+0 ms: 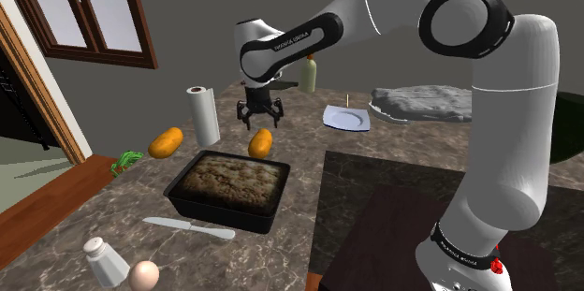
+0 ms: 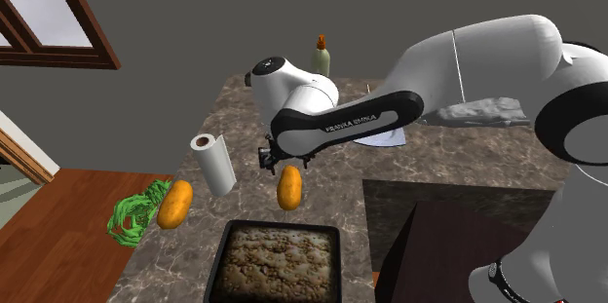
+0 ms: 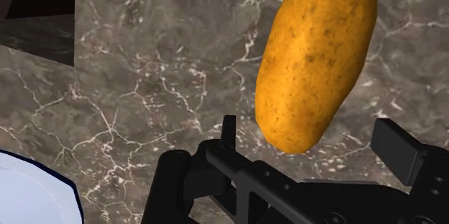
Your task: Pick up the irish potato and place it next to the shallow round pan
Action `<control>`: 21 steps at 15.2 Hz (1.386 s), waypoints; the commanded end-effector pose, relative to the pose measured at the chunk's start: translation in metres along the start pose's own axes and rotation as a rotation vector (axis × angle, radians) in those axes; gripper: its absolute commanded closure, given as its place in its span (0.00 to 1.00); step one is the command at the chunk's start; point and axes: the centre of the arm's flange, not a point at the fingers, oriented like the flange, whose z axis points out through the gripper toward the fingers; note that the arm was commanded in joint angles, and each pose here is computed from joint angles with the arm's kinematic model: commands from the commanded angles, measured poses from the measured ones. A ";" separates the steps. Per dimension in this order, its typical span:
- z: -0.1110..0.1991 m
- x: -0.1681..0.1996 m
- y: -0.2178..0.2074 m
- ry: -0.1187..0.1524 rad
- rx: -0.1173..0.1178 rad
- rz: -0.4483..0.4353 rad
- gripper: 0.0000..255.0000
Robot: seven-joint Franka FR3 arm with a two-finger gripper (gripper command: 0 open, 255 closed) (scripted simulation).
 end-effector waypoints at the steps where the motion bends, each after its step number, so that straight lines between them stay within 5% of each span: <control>1: 0.011 0.008 -0.006 0.005 -0.005 0.031 0.00; 8: 0.046 0.008 -0.006 0.005 -0.005 0.031 0.00; 16: 0.046 0.008 -0.006 0.005 -0.005 0.031 0.00; 17: 0.046 0.008 -0.006 0.005 -0.005 0.031 1.00; 21: 0.046 0.008 -0.006 0.005 -0.005 0.031 1.00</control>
